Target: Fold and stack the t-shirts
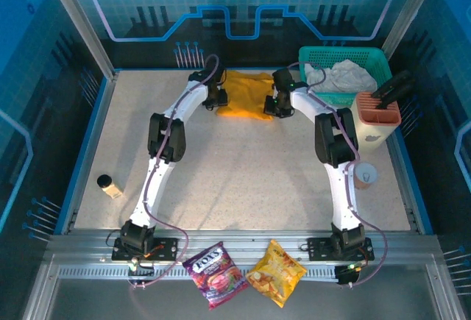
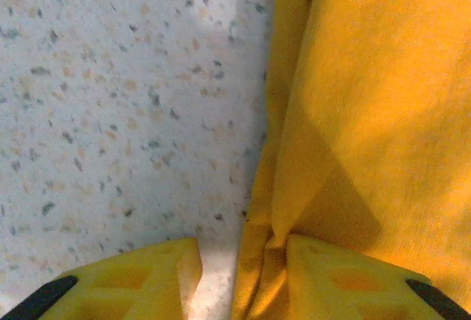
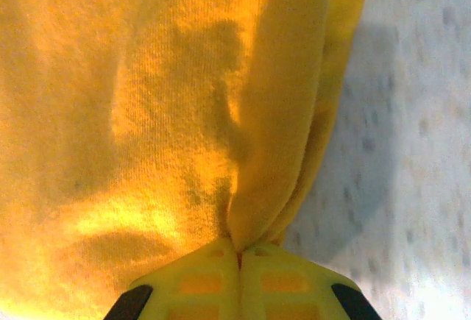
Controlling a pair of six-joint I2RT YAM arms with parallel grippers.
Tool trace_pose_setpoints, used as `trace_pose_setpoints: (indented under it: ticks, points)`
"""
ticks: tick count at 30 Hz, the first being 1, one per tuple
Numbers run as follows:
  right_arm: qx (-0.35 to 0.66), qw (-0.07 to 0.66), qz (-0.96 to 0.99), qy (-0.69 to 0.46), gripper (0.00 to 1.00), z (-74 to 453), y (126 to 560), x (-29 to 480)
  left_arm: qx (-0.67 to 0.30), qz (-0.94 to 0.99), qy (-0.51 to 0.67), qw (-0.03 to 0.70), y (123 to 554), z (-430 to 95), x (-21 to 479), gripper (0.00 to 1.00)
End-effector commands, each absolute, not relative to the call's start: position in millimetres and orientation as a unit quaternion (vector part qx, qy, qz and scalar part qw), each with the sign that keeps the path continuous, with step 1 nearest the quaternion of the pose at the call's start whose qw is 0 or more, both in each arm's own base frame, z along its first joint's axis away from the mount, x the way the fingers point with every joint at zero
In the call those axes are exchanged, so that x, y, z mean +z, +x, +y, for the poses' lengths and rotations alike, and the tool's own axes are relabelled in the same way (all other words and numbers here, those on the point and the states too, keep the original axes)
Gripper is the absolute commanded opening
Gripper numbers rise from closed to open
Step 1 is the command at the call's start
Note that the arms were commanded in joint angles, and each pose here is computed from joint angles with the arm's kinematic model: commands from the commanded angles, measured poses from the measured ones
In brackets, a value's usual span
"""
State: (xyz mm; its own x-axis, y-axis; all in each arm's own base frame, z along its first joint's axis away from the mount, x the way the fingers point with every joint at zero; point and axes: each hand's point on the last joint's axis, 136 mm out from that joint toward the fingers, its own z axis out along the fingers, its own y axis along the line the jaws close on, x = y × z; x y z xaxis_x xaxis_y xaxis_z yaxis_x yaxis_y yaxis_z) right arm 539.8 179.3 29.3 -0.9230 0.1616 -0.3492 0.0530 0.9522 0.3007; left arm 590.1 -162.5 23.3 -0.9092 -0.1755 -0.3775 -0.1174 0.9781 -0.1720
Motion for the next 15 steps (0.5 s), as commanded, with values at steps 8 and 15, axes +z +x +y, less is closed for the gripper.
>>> trace_pose_setpoints:
  ticks: [8,15]
  points:
    - [0.135,0.134,0.980,0.053,0.01,166.8,554.3,-7.9,-0.069,0.960,-0.056,0.265,626.0,-151.4,32.5,0.44]
    - [0.144,0.172,0.974,0.032,0.28,167.8,550.8,46.1,-0.050,0.942,-0.053,0.326,639.1,-141.2,89.3,0.45]
